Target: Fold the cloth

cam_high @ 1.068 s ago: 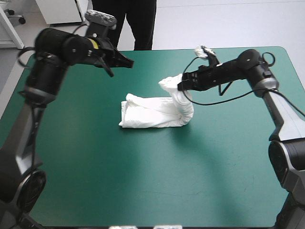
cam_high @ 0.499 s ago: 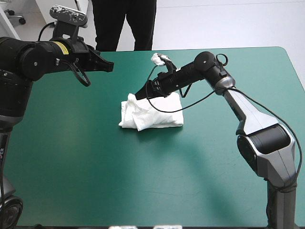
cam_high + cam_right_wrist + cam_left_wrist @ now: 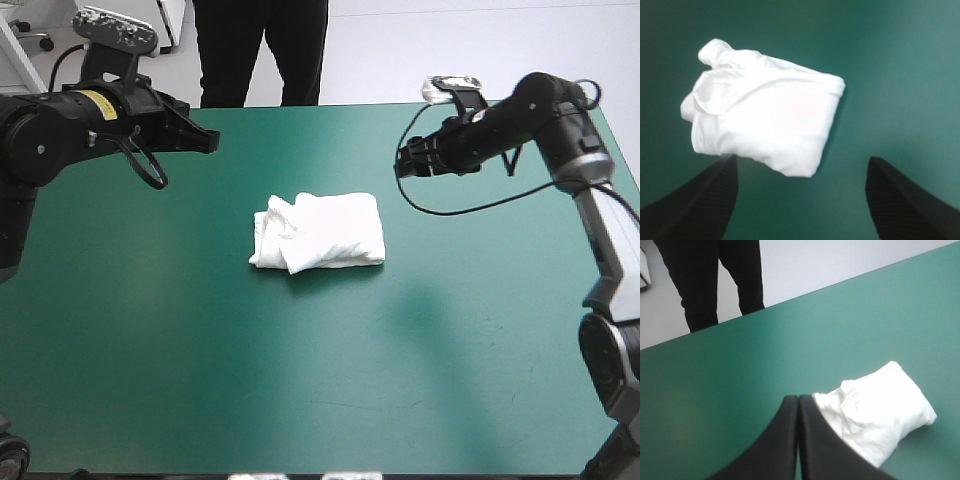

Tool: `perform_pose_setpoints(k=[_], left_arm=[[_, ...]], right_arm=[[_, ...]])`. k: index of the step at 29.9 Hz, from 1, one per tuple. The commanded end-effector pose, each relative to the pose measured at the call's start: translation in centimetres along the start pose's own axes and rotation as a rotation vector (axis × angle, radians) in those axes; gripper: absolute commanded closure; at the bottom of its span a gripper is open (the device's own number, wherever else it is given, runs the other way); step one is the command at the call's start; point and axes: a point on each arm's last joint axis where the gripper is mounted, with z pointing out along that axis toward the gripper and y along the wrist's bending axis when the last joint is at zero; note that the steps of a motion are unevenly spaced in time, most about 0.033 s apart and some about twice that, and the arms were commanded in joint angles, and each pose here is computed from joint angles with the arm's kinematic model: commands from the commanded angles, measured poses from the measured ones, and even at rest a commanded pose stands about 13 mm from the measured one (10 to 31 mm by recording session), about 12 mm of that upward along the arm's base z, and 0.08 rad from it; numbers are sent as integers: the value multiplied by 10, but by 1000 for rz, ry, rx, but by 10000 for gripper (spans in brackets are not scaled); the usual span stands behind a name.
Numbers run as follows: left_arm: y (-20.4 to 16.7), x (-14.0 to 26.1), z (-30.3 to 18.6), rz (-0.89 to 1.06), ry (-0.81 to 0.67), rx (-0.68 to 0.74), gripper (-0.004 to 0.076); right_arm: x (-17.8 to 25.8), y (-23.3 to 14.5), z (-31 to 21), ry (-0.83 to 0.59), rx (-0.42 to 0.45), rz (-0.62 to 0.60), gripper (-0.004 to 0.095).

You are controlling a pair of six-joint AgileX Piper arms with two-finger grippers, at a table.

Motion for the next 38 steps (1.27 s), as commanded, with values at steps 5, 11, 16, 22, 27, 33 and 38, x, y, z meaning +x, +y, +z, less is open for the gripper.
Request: perform_pose_setpoints(k=[5, 11, 16, 22, 27, 33, 38], left_arm=[[5, 2, -45, -8, -68, -23, 733], [5, 3, -52, -24, -82, -24, 733], [5, 3, -52, -25, -82, -20, 733], [5, 3, -52, -25, -82, -18, 733], [5, 3, -52, -25, -82, -18, 733], [4, 3, -53, -27, -84, -10, 733], [4, 4, -58, -26, -95, -11, 733]], right_arm=[[23, -10, 16, 35, -69, 4, 235], [19, -23, 74, 69, -181, 44, 235], [23, -38, 116, 114, -259, 97, 237], [27, -46, 146, 124, -349, 156, 237], [34, -41, 167, 172, -360, 146, 374], [46, -24, 190, 253, -341, 60, 649], [53, -32, 188, 330, -258, 35, 917]])
